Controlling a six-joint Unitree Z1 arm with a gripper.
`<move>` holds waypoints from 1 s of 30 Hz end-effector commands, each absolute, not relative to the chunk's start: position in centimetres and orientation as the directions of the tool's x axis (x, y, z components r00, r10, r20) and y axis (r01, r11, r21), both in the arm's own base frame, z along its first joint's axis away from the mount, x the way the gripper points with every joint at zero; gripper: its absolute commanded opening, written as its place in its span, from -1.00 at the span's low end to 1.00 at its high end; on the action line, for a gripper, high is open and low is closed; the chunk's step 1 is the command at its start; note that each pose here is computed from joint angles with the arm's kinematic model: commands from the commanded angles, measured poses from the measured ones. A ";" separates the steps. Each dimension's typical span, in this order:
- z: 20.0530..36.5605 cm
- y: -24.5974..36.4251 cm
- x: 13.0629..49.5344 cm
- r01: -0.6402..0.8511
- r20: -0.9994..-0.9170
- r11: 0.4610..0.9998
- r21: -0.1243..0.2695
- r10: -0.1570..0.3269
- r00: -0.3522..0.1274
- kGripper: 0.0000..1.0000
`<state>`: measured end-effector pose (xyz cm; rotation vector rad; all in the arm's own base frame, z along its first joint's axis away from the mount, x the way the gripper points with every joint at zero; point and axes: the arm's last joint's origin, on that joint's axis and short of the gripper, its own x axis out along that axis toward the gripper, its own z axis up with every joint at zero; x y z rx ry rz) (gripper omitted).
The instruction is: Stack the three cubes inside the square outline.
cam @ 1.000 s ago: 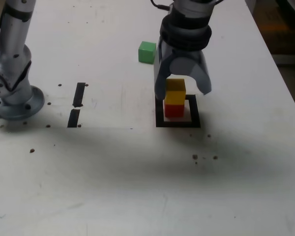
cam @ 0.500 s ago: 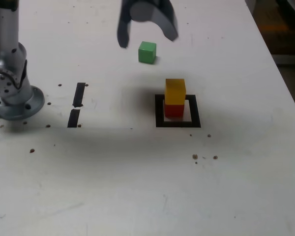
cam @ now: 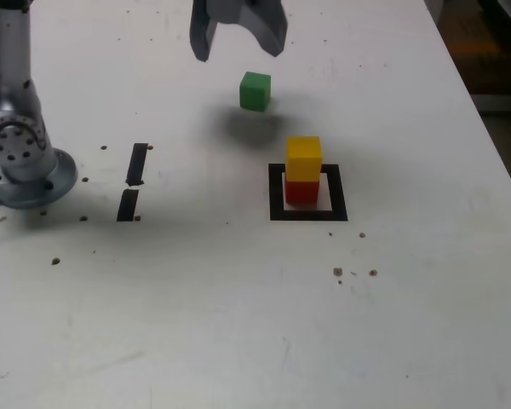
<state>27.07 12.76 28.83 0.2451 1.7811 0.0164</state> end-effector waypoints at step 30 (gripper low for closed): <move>20.1 16.6 30.4 0.151 -0.972 0.982 0.117 0.144 -0.186 0.80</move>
